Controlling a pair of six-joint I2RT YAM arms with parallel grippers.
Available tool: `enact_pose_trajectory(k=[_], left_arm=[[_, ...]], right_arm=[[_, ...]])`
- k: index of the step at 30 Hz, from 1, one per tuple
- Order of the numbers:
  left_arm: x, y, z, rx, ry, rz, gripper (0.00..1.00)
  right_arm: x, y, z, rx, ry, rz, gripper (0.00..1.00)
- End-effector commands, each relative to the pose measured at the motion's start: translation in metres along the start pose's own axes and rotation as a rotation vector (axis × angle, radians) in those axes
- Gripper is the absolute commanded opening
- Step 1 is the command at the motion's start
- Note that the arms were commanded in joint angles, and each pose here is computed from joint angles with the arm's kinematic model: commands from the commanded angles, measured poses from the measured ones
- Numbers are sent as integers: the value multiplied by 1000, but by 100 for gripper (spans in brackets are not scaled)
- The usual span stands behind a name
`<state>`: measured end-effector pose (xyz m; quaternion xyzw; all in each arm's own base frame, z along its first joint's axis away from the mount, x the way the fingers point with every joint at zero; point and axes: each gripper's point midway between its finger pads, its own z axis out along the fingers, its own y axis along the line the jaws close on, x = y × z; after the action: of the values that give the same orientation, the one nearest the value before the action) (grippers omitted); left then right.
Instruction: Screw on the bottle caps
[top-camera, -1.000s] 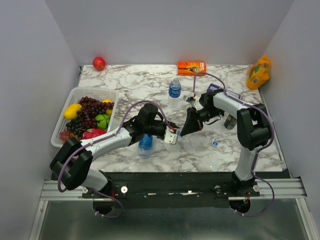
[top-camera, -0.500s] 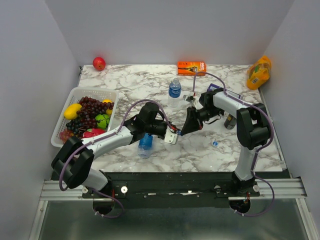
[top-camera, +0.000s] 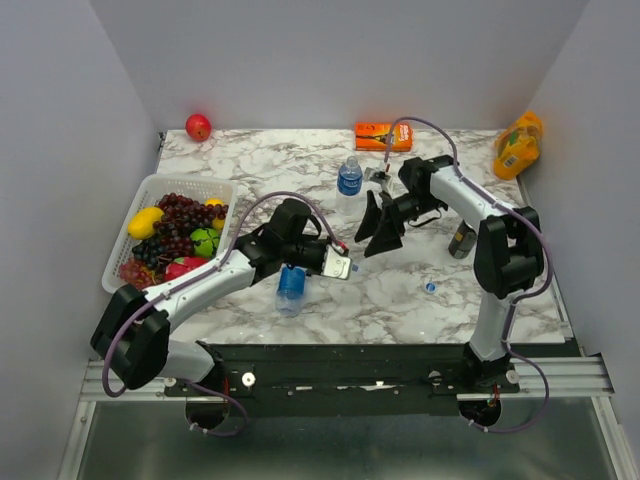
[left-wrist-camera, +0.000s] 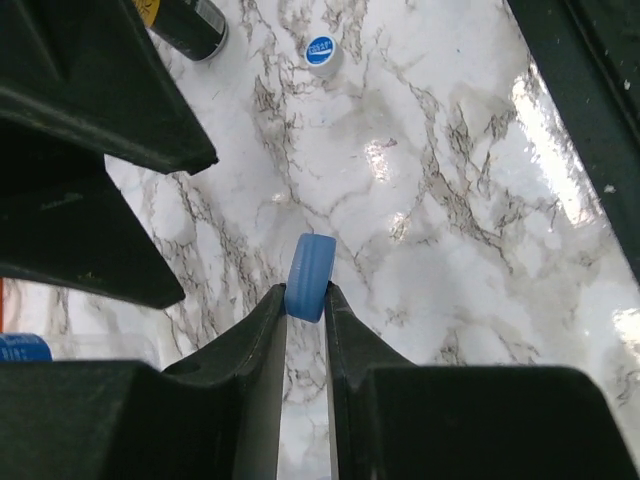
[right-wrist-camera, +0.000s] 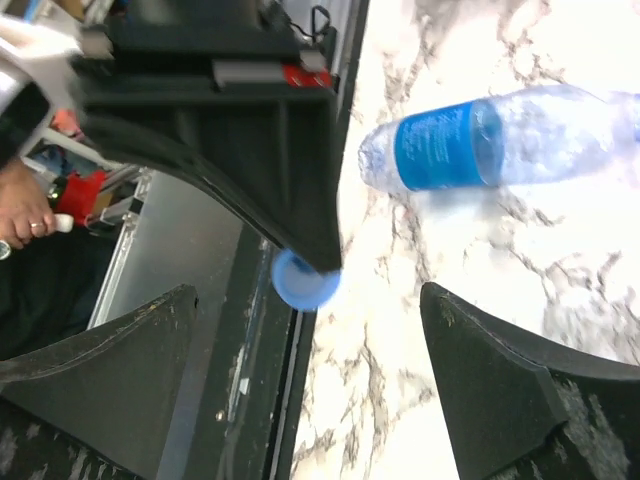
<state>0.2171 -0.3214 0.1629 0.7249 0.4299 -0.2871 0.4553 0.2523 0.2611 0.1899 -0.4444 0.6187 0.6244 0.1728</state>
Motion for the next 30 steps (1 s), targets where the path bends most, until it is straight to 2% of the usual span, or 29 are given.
enact_pose_trajectory(k=[1, 2, 3, 5, 6, 9, 10, 13, 17, 20, 23, 26, 30], left_arm=[[-16, 6, -16, -56, 6, -258, 4], [-17, 7, -17, -64, 6, -328, 4], [-19, 3, -15, -50, 3, -439, 4], [-16, 1, -7, -4, 14, -576, 5], [-14, -3, -3, 19, 24, -663, 6], [-2, -10, 19, 114, 39, -834, 7], [8, -20, 29, 172, 55, -945, 8], [18, -28, 50, 247, 87, -1109, 10], [20, -35, 67, 284, 121, -1215, 13], [38, -45, 76, 289, 193, -1340, 15], [50, -49, 81, 250, 229, -1413, 18], [66, -48, 85, 187, 288, -1451, 26], [80, -51, 84, 144, 355, -1480, 44]], right_arm=[[-21, -7, -26, 199, 59, 21, 100], [-18, -17, -42, 378, 114, -40, 100], [-47, -40, -57, 536, 80, -236, 100], [-67, -62, -96, 866, 37, -274, 100], [-90, -55, -108, 949, -28, -369, 100], [-97, -42, -117, 997, -55, -382, 100], [-94, -38, -117, 1002, -59, -378, 100], [-73, -29, -118, 1033, -80, -313, 100], [-51, -23, -129, 1142, -140, -250, 100], [-56, -12, -137, 1196, -230, -272, 100], [-54, -8, -138, 1206, -229, -272, 100], [-48, -7, -138, 1208, -209, -285, 100], [-43, -5, -136, 1197, -191, -293, 100]])
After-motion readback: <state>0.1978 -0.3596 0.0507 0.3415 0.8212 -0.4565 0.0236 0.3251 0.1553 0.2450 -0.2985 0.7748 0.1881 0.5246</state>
